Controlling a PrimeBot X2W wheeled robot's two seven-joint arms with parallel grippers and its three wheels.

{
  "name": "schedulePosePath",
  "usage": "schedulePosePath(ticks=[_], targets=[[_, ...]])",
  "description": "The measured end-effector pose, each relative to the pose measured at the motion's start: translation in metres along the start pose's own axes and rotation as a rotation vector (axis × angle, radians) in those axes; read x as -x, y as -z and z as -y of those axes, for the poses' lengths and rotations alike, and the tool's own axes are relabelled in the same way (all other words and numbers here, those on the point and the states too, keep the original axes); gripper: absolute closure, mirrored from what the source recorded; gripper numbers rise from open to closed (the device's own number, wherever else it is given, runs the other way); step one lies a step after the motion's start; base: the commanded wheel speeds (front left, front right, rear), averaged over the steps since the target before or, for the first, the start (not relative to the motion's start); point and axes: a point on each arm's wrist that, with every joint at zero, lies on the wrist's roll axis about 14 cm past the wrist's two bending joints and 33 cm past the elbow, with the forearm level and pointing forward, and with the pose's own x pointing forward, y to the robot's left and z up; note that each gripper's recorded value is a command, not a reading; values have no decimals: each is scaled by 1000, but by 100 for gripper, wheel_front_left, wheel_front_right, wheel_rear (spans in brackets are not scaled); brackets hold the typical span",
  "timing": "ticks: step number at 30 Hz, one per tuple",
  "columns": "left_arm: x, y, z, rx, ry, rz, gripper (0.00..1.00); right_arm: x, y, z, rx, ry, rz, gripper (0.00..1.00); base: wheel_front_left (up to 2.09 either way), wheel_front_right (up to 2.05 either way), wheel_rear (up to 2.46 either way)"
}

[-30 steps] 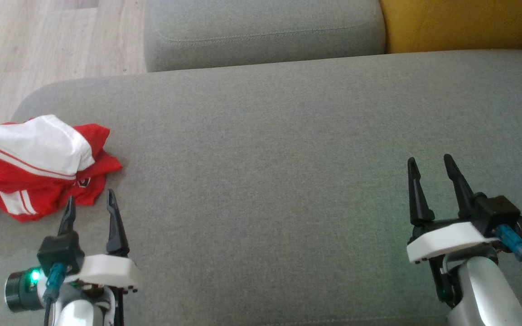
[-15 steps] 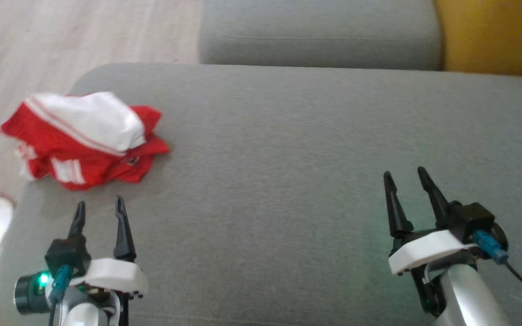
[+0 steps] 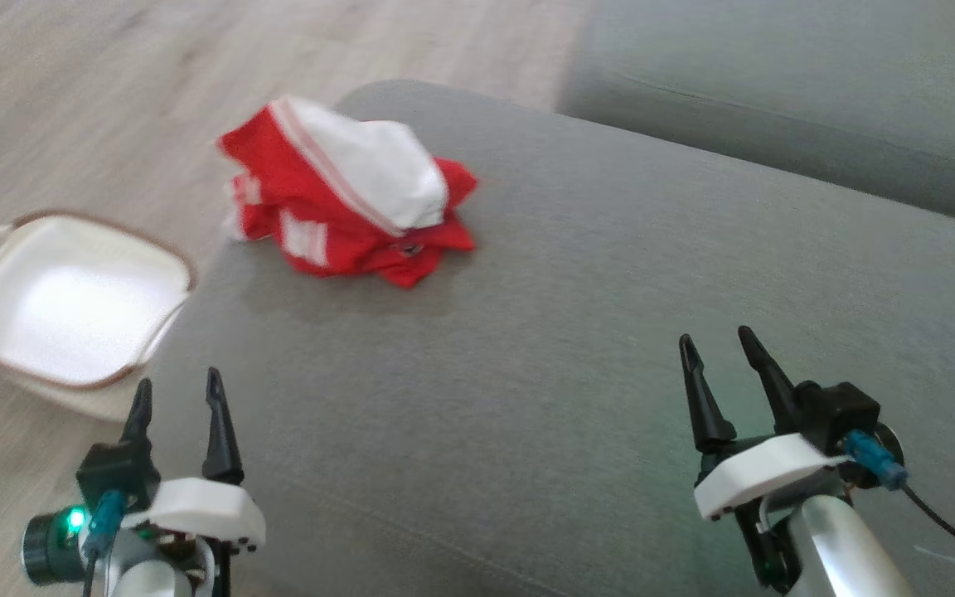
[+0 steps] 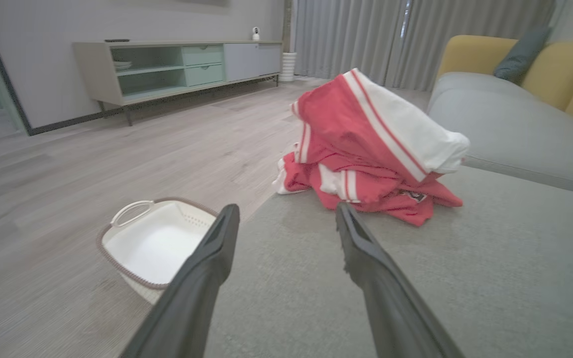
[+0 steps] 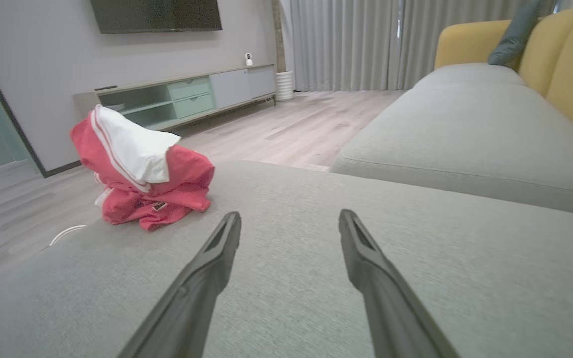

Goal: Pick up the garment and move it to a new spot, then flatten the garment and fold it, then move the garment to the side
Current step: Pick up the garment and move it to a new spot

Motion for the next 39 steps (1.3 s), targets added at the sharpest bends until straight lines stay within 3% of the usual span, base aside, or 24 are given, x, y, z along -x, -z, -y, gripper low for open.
schedulePosePath(ticks=[7,12,19,27,39], targets=[[31,11,-65,-4,-208,-39,0,-24,11,-56,3,-176,-34,0,0,0,0],[34,15,-73,27,-253,-57,0,-35,15,-62,-11,-204,-44,0,0,0,0],[15,24,-63,53,-181,-92,0,-37,22,-51,-7,-182,-49,0,0,0,0],[-83,-16,-34,52,-34,0,0,-49,31,-17,9,-132,-43,0,0,0,0],[-188,6,35,-87,192,-98,0,-60,49,38,10,-54,-44,0,0,0,0]])
